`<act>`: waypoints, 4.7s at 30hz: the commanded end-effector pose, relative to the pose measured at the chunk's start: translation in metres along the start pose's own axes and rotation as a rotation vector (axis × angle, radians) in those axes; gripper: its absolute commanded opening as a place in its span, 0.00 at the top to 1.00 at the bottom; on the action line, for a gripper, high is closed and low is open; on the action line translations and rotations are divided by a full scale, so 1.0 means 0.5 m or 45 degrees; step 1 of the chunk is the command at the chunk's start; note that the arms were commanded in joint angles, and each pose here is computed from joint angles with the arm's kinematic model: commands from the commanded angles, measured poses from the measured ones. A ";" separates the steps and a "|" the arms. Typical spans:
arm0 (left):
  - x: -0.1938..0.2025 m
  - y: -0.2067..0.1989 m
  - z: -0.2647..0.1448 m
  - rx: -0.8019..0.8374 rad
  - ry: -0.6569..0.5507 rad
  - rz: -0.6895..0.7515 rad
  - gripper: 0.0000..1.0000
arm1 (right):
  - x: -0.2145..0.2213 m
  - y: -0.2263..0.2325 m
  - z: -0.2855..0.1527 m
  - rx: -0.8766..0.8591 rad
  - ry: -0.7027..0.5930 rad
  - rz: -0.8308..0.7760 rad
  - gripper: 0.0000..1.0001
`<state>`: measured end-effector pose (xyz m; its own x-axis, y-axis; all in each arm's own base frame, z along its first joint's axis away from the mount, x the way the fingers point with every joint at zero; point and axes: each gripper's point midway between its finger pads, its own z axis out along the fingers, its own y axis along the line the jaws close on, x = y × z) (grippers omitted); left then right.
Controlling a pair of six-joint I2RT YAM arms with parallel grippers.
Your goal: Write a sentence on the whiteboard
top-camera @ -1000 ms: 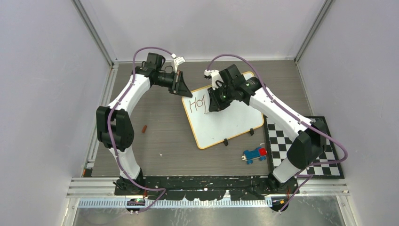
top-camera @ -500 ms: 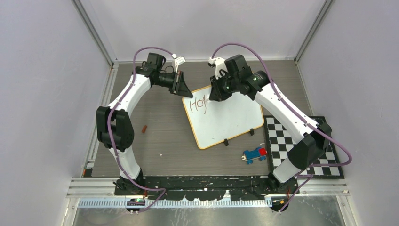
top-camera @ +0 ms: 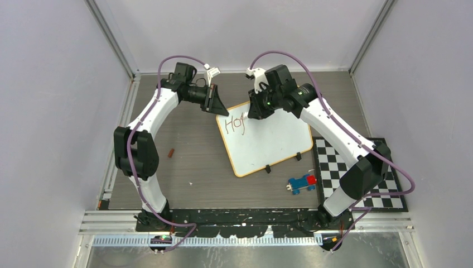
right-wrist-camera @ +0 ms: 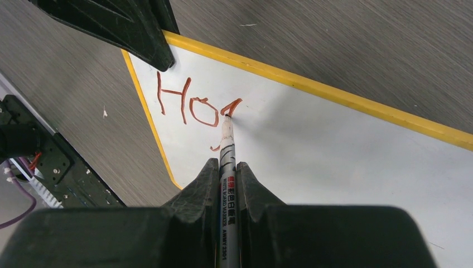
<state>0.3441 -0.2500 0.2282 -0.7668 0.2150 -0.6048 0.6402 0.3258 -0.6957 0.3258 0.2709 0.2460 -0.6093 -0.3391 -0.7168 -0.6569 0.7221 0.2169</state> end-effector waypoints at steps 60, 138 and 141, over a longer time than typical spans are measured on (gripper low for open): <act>0.002 -0.021 -0.010 -0.031 0.008 0.005 1.00 | -0.012 -0.027 -0.036 0.062 -0.058 -0.017 1.00; 0.021 -0.015 -0.001 -0.042 0.069 0.052 1.00 | -0.006 -0.069 -0.144 -0.039 -0.102 0.070 1.00; 0.023 -0.014 0.002 -0.048 0.077 0.059 1.00 | -0.003 -0.080 -0.140 -0.026 -0.112 0.059 1.00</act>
<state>0.3412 -0.2485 0.2240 -0.7363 0.2504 -0.6287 0.6756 0.3258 -0.6614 0.3256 0.1985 0.2688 -0.6541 -0.2537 -0.7126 -0.5954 0.7537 0.2782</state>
